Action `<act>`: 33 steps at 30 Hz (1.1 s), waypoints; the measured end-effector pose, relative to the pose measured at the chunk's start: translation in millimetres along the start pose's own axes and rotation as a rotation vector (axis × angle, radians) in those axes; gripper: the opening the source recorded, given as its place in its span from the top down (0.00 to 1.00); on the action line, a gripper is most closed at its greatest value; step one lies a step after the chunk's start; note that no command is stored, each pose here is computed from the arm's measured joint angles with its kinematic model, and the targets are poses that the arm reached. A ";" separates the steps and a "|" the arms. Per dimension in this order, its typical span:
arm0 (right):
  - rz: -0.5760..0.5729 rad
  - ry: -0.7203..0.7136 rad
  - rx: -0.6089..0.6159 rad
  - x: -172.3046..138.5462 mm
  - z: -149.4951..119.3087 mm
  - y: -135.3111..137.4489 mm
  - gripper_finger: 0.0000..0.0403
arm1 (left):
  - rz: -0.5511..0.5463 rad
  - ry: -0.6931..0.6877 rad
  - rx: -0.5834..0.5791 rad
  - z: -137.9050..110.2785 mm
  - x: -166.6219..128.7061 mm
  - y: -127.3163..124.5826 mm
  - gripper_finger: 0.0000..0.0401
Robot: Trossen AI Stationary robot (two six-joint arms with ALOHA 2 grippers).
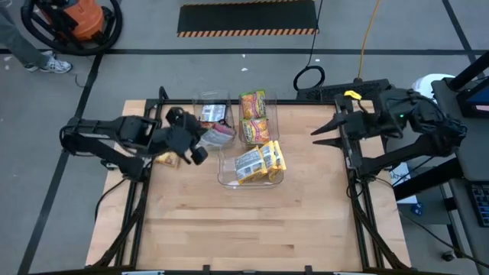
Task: Sort Maruchan noodles
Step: Put the green noodle pack into the top right transparent bin
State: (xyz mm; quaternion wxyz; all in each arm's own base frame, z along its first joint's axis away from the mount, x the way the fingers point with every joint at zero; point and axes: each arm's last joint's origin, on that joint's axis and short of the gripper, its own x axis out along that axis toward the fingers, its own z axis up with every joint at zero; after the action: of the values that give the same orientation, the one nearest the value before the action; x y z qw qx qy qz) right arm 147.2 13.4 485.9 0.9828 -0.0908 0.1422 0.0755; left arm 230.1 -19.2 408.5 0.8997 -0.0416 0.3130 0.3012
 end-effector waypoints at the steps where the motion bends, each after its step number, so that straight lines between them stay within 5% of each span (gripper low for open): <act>1: -0.006 0.001 0.000 -2.4 -0.5 0.0 0.77 | -0.006 -0.011 0.001 3.3 2.4 2.0 1.00; 22: -0.094 0.007 0.002 -33.4 -7.8 0.2 0.77 | 0.006 -0.202 0.031 50.7 40.3 64.2 1.00; 33: -0.232 0.027 0.054 -33.5 -8.5 -3.7 0.77 | -0.074 -0.202 0.117 65.2 103.7 80.5 1.00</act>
State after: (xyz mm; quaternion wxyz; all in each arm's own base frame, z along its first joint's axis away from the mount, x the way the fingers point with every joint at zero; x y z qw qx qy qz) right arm 113.8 3.9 488.3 0.9850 -0.0812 0.1460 -0.0436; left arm 284.0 117.1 408.9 0.9382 0.0299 0.2360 0.2516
